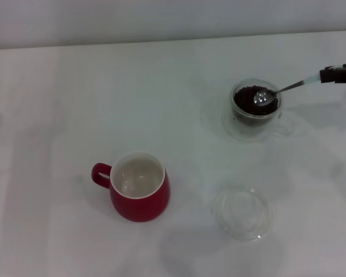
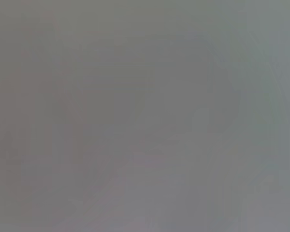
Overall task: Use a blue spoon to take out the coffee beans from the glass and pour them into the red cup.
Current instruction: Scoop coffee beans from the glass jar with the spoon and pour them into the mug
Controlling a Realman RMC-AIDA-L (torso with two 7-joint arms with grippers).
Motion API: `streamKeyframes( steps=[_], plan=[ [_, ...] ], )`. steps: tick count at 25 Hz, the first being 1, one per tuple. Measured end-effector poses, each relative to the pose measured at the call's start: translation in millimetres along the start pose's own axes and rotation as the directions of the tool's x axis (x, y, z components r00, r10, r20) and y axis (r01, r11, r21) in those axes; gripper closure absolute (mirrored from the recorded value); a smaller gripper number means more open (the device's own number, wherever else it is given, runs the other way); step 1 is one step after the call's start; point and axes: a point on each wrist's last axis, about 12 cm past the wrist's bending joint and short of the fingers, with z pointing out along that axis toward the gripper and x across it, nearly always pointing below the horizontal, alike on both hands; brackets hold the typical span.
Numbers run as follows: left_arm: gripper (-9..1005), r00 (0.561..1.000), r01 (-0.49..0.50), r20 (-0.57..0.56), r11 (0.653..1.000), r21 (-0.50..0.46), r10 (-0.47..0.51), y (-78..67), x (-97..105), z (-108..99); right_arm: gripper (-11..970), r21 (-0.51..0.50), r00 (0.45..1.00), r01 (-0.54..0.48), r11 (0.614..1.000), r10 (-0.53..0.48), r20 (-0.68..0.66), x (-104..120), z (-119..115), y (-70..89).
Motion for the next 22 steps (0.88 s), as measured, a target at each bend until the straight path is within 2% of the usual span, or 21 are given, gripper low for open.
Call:
streamKeyframes(
  steps=[15, 22],
  plan=[
    [209, 1.000, -0.006, -0.001, 1.000, -0.003, 0.006, 1.9, 0, 0, 814, -0.039, 0.999, -0.015, 0.999, 0.014, -0.030, 9, 15, -0.7],
    [209, 1.000, -0.010, -0.001, 1.000, -0.003, 0.010, 2.4, -1, 0, 814, -0.054, 0.996, -0.084, 0.995, 0.082, -0.042, 10, 19, -0.5]
  ],
)
